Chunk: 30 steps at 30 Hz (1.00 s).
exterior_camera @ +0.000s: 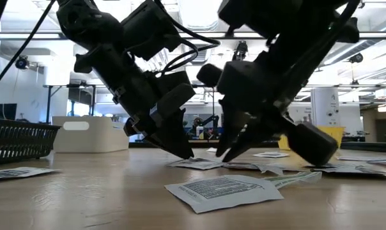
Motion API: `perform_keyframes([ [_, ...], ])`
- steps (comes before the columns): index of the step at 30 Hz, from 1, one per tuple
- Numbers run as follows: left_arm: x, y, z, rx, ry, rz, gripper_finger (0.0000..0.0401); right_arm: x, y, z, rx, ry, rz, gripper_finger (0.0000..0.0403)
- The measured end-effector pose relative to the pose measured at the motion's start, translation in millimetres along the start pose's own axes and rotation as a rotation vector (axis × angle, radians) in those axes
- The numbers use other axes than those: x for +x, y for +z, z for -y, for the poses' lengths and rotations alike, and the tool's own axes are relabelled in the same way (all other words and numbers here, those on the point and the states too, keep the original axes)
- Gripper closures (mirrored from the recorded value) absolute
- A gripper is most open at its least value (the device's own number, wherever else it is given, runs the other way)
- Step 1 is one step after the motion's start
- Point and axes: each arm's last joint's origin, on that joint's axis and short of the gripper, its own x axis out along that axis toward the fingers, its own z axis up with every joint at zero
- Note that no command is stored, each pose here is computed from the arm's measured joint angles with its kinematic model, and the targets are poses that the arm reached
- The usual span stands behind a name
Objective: Pick & Place First Aid Supplies
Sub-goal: Put the blue bandage pack into the yellow bin
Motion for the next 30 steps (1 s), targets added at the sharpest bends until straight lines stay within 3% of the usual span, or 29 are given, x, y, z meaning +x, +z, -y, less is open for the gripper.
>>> perform_keyframes([
  [16,0.6,-2.5,-1.5,-0.020,-0.007,-0.042,0.0318,1.2,2.0,-1.2,0.042,0.038,-0.021,0.0349],
  [25,1.0,-5.6,-2.8,-0.253,-0.014,-0.092,0.0318,-0.9,3.8,-5.0,0.053,0.090,0.010,0.0349],
  [30,9.6,-15.8,-3.6,-0.326,-0.007,-0.154,0.0318,-0.7,4.1,-5.9,0.099,0.110,0.025,0.0349],
])
